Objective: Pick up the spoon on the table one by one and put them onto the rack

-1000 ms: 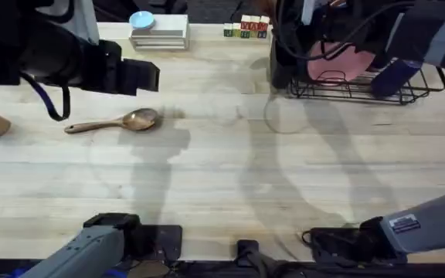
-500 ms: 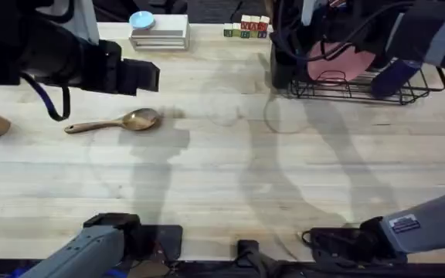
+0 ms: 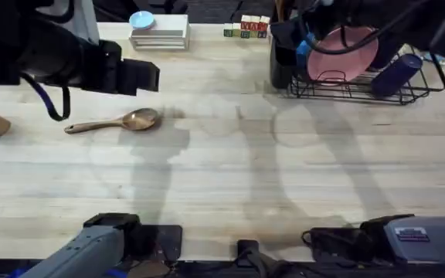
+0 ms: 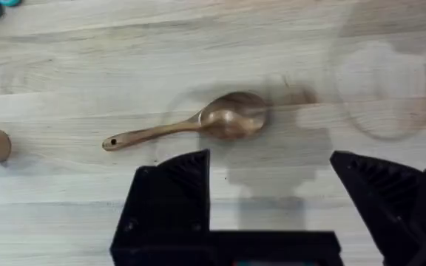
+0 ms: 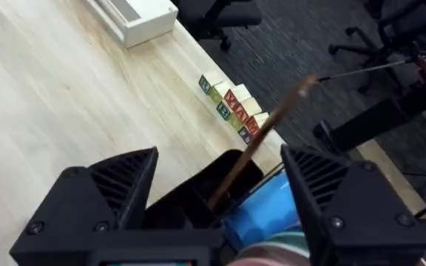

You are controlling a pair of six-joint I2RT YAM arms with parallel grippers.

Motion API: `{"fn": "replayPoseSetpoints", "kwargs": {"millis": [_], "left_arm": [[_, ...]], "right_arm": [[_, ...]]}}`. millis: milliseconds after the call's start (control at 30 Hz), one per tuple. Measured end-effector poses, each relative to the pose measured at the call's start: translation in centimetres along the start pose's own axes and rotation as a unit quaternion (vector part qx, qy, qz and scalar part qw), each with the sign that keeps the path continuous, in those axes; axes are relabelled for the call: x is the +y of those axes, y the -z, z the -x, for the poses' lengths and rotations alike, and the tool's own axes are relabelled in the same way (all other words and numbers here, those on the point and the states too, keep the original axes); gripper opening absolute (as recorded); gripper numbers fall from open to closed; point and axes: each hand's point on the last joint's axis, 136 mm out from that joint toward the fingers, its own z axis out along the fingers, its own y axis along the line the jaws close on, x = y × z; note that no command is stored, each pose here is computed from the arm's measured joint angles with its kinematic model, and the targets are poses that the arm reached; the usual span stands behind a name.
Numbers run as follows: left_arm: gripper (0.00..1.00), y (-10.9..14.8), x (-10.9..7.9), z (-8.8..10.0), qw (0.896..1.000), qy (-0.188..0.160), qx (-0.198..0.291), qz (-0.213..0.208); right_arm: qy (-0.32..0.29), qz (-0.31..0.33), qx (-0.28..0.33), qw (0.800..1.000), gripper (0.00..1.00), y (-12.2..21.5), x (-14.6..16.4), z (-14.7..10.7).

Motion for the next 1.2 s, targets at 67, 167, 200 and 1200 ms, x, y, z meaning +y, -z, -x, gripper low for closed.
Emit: {"fn": "replayPoseSetpoints", "kwargs": {"millis": [67, 167, 200, 1200], "left_arm": [[0.994, 0.0, 0.1, 0.0, 1.0, 0.0, 0.0, 0.002], [0.994, 0.0, 0.3, -0.1, 1.0, 0.0, 0.001, 0.009], [0.994, 0.0, 0.4, -0.1, 1.0, 0.0, 0.002, 0.011], [0.993, -3.9, 8.4, -3.2, 0.927, -0.357, 0.112, 0.006]], "right_arm": [[-0.001, 0.002, 0.003, 1.0, 0.993, 2.1, 0.4, 0.9], [-0.003, 0.004, 0.006, 1.0, 0.992, 3.6, 0.9, 1.4], [-0.003, 0.004, 0.006, 1.0, 0.992, 4.0, 0.9, 1.5], [0.0, 0.0, 0.0, 1.0, 0.993, 6.9, 1.5, 2.9]]}}
